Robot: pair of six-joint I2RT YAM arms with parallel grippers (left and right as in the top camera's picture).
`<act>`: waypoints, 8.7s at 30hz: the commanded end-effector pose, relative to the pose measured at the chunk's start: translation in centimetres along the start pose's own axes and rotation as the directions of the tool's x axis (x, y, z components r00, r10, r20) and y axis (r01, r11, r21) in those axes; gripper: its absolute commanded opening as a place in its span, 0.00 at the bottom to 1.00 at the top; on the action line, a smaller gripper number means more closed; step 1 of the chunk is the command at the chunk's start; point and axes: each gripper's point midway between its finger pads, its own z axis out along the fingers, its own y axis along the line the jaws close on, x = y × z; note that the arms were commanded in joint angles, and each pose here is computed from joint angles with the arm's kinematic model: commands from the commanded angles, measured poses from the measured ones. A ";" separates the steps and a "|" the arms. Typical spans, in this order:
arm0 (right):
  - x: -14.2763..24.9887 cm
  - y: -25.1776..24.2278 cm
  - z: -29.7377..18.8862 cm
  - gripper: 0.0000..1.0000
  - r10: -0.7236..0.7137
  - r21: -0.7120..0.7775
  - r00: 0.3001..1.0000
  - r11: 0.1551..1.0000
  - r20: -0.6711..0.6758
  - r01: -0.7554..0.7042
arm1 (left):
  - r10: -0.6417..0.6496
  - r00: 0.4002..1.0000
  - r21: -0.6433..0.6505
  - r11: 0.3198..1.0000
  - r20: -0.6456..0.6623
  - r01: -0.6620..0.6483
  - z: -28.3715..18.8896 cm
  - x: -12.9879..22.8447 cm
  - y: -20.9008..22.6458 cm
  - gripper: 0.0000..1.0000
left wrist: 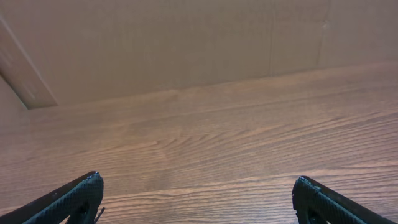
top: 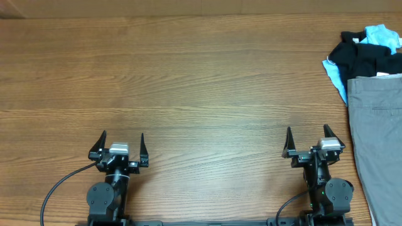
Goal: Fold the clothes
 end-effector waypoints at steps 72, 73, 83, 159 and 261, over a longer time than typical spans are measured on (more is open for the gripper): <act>1.9 0.0 0.4 1.00 -0.002 -0.004 0.997 1.000 -0.071 0.002 | 0.021 1.000 -0.025 0.999 0.006 -0.021 0.0 0.0 0.5 1.00; 1.9 0.0 0.4 1.00 -0.002 -0.004 0.998 1.000 -0.070 0.002 | 0.021 1.000 -0.025 0.999 0.006 -0.021 0.0 0.0 0.5 1.00; 1.6 1.9 0.3 1.00 0.136 -0.105 0.988 0.984 -0.072 -0.143 | 0.021 1.000 -0.025 0.999 0.006 -0.021 0.0 0.0 0.5 1.00; -18.6 -1.3 5.9 1.00 0.292 0.129 0.769 0.955 -0.569 -0.267 | 0.021 1.000 -0.025 0.999 0.006 -0.021 0.0 0.0 0.5 1.00; 11.9 -23.8 17.7 0.04 0.531 0.695 0.486 0.669 -0.694 0.262 | 0.021 1.000 -0.025 0.999 0.006 -0.021 0.0 0.0 0.5 1.00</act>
